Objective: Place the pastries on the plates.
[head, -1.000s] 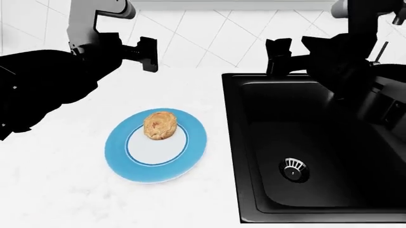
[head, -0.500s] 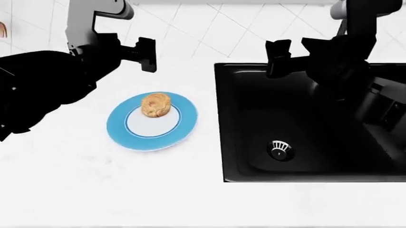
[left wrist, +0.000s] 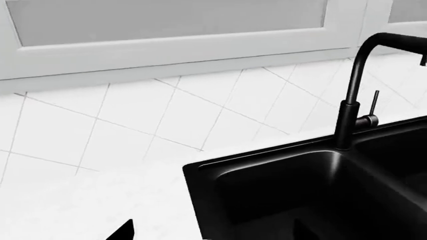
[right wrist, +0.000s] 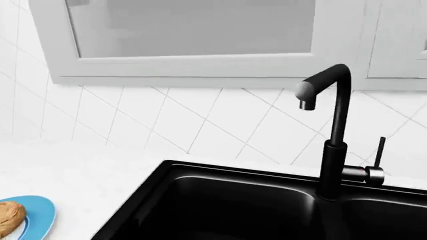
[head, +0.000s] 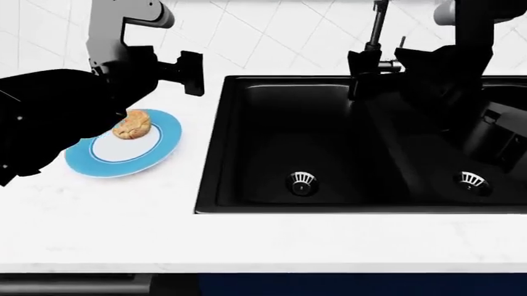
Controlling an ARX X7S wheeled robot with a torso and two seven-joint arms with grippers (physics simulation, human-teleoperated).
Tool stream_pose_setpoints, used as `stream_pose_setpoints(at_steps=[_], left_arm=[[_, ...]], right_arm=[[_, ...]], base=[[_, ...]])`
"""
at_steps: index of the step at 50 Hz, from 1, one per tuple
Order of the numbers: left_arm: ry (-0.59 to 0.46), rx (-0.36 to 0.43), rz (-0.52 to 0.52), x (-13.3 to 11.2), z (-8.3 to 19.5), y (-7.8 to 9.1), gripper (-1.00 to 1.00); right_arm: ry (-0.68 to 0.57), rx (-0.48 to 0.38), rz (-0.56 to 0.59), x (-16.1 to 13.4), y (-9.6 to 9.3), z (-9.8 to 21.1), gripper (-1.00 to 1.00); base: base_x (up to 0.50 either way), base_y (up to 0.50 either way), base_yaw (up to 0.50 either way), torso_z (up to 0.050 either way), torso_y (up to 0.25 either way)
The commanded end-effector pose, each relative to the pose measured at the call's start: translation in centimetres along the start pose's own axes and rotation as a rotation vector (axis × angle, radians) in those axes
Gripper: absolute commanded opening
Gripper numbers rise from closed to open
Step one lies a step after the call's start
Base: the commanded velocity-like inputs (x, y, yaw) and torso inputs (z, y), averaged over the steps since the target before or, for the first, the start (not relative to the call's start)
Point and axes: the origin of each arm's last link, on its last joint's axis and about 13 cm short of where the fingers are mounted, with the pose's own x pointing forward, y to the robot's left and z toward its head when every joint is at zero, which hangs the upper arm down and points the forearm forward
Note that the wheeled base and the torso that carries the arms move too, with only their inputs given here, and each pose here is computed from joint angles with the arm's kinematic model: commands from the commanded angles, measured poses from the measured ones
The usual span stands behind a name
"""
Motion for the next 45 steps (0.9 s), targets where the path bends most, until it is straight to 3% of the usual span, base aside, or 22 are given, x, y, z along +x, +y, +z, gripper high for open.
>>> stream_pose_setpoints(at_steps=[1,45], left_arm=[[0.002,-0.005,0.002,-0.04,-0.23,0.09,1.0],[0.007,-0.009,-0.012,-0.13,-0.54,-0.44,1.0]], right_arm=[[-0.011,0.007,-0.002,-0.05,-0.04,-0.06,1.0],[-0.005,0.009,-0.009,-0.22,-0.11,-0.25,1.0]], base=[[0.0,-0.5,0.0,0.0,0.0],[0.0,-0.5,0.0,0.0,0.0]])
